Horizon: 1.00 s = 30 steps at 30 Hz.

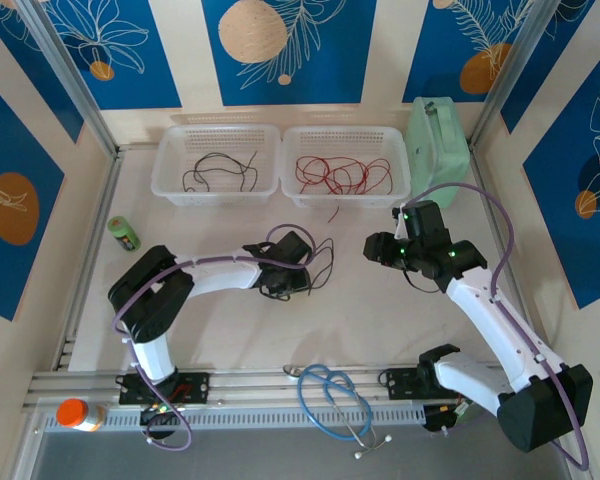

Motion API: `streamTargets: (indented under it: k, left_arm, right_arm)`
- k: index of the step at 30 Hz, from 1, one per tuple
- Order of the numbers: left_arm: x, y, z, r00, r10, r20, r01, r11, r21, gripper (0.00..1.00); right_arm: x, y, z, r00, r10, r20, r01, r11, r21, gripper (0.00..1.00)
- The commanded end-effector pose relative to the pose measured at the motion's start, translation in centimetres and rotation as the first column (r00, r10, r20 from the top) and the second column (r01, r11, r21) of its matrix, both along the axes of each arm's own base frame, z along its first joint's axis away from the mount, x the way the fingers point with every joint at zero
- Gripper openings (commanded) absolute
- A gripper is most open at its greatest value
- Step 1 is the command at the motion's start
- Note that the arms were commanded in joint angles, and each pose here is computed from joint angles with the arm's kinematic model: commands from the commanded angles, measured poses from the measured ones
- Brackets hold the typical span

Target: Untangle the cables

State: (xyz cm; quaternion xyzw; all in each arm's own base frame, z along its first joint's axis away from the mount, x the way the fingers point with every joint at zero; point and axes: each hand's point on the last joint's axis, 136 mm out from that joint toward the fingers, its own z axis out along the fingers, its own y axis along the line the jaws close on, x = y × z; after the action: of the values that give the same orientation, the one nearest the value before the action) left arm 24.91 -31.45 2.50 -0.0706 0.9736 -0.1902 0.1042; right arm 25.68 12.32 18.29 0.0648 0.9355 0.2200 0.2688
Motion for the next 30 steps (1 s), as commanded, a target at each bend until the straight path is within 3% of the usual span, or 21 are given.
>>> streamTargets:
  k: [1, 9, 19, 30]
  left_arm:
    - [-0.6, -1.8, -1.0, 0.999, -0.026, -0.024, 0.025, 0.999, -0.033, 0.37]
    - [-0.5, -3.4, -0.3, 0.999, -0.044, -0.011, 0.042, 0.994, -0.098, 0.34]
    - [-0.4, -4.5, 1.0, 0.998, -0.065, 0.01, 0.066, 0.984, -0.165, 0.41]
    - [-0.3, -5.4, 1.5, 0.994, -0.102, 0.029, 0.106, 0.974, -0.2, 0.37]
  right_arm:
    - [-0.3, 0.4, 0.0, 1.0, 0.025, 0.006, -0.025, 0.999, 0.021, 0.46]
    - [-0.3, 0.5, 0.2, 1.0, 0.028, 0.009, -0.028, 0.999, 0.026, 0.46]
    - [-0.2, 0.6, 0.2, 0.999, 0.031, 0.011, -0.032, 0.999, 0.031, 0.46]
    - [-0.1, 0.8, -0.1, 0.999, 0.037, 0.004, -0.037, 0.999, 0.04, 0.46]
